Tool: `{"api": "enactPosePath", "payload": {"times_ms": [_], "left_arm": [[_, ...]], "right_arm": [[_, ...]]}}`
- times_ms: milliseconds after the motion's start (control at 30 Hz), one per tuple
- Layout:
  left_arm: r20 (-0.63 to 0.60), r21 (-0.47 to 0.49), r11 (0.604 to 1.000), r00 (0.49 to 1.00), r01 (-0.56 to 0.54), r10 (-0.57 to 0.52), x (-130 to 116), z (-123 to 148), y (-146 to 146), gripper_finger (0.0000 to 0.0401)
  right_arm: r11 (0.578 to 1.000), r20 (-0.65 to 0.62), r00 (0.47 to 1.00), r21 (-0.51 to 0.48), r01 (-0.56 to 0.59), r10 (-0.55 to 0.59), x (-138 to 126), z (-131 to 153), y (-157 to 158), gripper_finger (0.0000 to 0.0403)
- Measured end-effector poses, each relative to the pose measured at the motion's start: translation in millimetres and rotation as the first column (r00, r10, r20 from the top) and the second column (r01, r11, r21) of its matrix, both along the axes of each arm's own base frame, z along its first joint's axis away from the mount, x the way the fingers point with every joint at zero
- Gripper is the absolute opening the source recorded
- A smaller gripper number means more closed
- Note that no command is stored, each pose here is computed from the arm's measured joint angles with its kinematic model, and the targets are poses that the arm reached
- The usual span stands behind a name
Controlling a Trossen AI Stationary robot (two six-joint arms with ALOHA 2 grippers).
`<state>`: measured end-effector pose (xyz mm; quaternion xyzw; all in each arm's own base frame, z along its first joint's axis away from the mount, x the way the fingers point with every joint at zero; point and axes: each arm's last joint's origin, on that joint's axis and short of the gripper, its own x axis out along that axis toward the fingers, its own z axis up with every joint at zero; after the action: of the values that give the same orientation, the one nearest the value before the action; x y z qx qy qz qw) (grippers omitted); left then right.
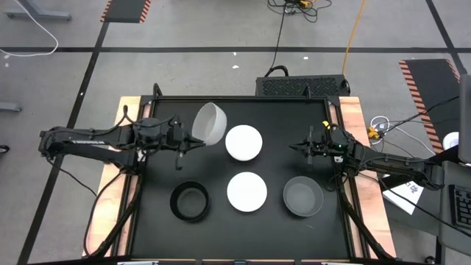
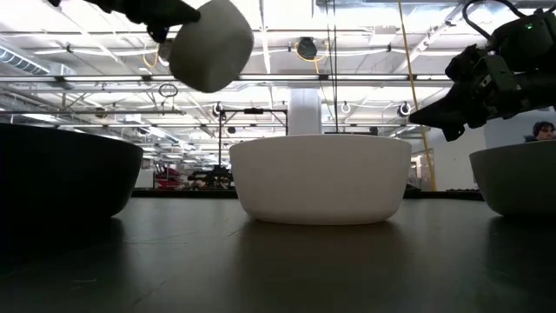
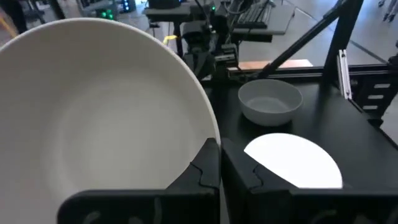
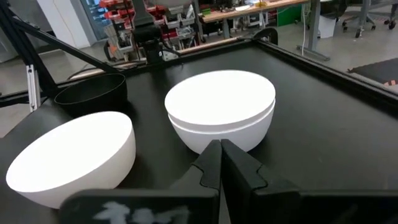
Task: Nest bowls inside each other
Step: Stack the light grey bowl on top of the stacked white bowl
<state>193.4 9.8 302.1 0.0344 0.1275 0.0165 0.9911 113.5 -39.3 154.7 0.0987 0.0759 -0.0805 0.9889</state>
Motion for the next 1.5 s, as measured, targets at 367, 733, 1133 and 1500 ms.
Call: {"api": "enactPosePath", "payload": {"times_ms": [367,733,1133,1500], "left_arm": [[0.023,-0.003,0.998,0.998,0.06,-0.06,34.6,-6.9,14.0,0.0],[-0.093,-0.016,0.994,0.989,0.112,-0.113,84.9,11.5,34.1,0.0],[-0.387,-0.08,0.992,0.914,0.094,-0.118,133.3,3.5,47.8,0.0],[-0.49,-0.082,0.994,0.865,0.076,-0.107,148.4,6.9,48.0,0.0]], "right_arm": [[1.0,-0.001,1.0,0.0,0.0,0.0,0.1,-0.1,0.0,0.0],[1.0,-0.003,1.0,-0.011,-0.002,0.002,0.1,-0.1,0.0,0.0],[1.0,-0.012,1.0,-0.023,-0.005,0.004,0.0,-0.8,0.0,0.0],[1.0,-0.015,1.0,-0.025,-0.005,0.005,0.1,-1.1,-0.1,0.0]]}}
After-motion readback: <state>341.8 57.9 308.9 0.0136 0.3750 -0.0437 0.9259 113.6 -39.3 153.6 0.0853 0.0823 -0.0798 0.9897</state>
